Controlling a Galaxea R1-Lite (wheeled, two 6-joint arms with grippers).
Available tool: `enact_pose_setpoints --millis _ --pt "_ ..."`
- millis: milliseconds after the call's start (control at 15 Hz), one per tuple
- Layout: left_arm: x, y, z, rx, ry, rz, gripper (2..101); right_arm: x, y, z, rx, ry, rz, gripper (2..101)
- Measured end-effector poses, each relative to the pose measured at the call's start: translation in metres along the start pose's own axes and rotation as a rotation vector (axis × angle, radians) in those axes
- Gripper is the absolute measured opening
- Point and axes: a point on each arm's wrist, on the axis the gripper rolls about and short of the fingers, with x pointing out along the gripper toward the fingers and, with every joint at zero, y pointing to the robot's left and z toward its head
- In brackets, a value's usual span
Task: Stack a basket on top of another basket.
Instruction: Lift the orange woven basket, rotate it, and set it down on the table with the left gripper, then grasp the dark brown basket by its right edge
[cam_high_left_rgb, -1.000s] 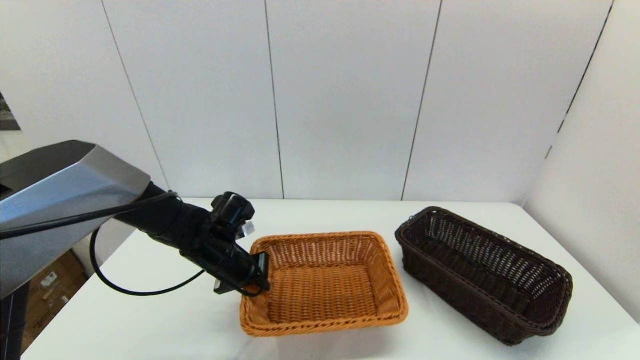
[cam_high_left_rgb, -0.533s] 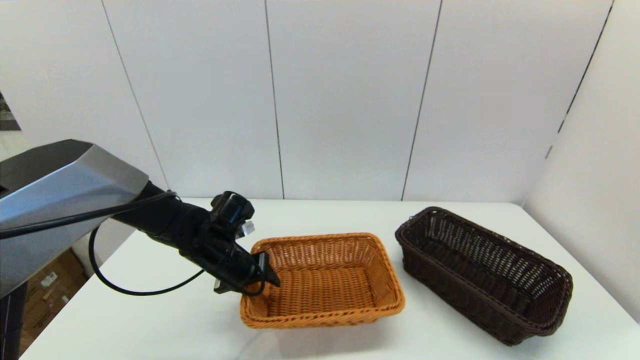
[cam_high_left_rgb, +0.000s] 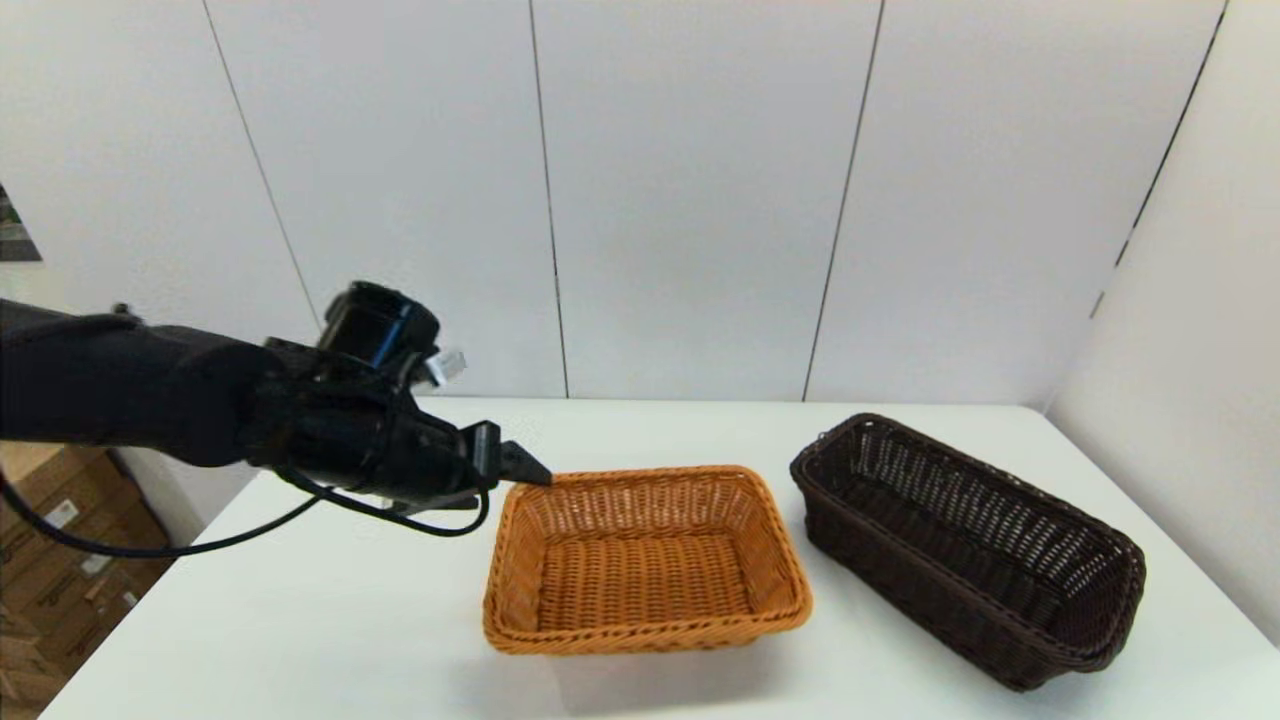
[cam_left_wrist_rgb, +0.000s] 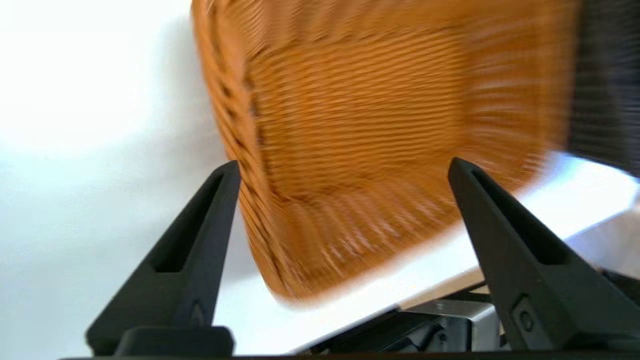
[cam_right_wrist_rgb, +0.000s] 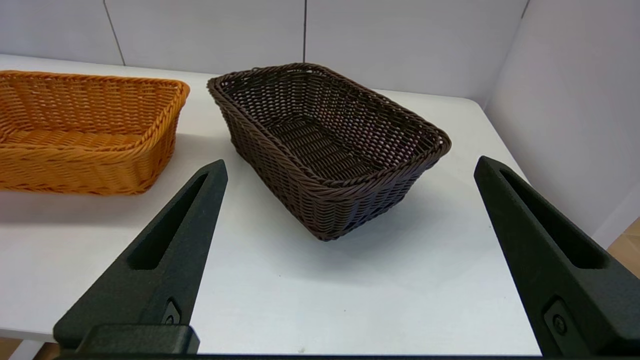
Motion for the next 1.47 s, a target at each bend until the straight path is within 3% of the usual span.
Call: enact_pose_setpoints --millis 400,667,1000,1267,1467 --pt "-0.137 -0.027 -0.059 0.192 -0.242 0.045 91.6 0.0 0.0 0.0 0.0 0.0 0.0 98.0" --pt "-0.194 -0.005 -0.126 0.223 -0.291 0.116 94.0 0.0 0.0 0.0 0.0 0.0 0.0 98.0" --pt "-0.215 0.039 -0.205 0.205 -0.384 0.236 95.8 0.0 0.0 0.0 0.0 0.0 0.0 98.0" --pt "-0.219 0.048 -0.233 0.164 -0.477 0.315 96.6 0.0 0.0 0.0 0.0 0.0 0.0 98.0" --pt "-0.219 0.051 -0.252 0.19 -0.546 0.348 97.0 0.0 0.0 0.0 0.0 0.0 0.0 98.0"
